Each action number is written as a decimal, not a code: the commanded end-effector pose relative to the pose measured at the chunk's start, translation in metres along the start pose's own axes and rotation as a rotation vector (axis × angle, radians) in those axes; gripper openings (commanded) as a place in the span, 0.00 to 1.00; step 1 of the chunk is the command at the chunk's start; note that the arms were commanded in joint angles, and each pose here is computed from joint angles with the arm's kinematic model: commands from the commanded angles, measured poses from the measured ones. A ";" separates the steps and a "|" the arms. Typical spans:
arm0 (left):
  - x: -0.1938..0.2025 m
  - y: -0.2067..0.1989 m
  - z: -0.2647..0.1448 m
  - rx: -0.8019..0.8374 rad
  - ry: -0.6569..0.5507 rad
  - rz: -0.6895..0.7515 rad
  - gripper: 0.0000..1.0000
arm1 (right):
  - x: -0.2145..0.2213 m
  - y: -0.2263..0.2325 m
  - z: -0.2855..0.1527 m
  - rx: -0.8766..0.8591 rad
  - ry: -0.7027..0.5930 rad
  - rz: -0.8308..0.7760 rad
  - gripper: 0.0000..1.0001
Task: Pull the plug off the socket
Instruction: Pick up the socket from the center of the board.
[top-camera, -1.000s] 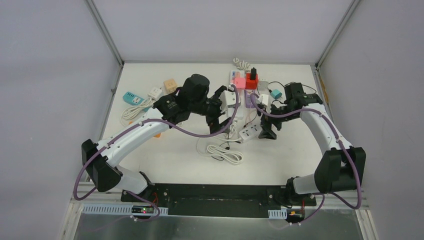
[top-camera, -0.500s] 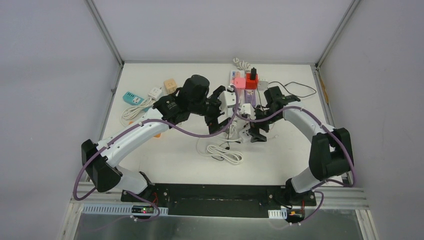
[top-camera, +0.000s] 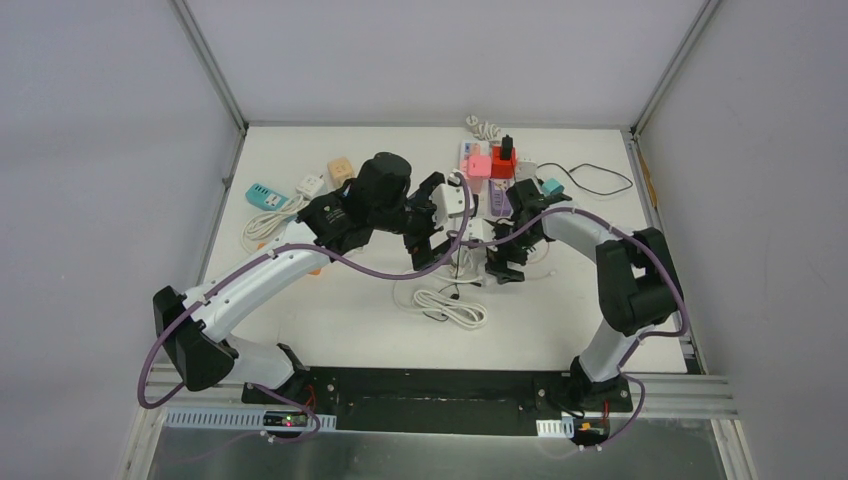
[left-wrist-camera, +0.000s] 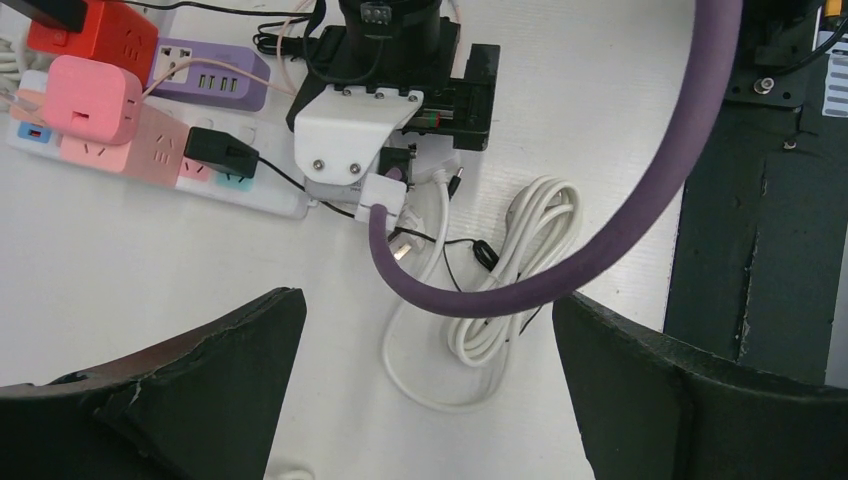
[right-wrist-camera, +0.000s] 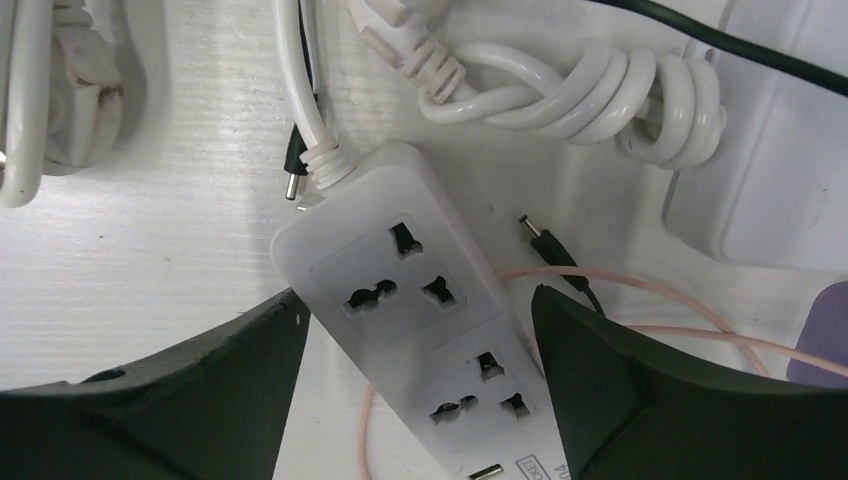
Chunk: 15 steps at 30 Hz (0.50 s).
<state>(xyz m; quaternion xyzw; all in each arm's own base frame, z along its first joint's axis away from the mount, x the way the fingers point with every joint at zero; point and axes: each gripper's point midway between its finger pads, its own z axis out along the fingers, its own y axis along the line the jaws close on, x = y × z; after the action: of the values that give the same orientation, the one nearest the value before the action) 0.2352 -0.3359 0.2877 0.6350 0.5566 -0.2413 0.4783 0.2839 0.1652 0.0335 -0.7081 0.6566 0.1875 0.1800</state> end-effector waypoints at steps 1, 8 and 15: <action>-0.009 0.006 -0.010 -0.036 -0.026 0.042 0.99 | 0.000 -0.009 0.000 0.036 0.030 -0.063 0.83; -0.010 0.006 -0.010 -0.034 -0.030 0.048 0.99 | 0.003 -0.005 0.003 0.043 0.049 -0.081 0.61; -0.008 0.005 -0.010 -0.032 -0.026 0.051 0.99 | -0.016 0.004 -0.012 0.032 -0.015 -0.083 0.23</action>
<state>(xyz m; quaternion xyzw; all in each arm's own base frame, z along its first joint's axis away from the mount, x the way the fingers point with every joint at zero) 0.2361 -0.3354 0.2885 0.6394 0.5511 -0.2364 0.4812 0.2851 0.1648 0.0297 -0.7296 0.6394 0.1616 0.1809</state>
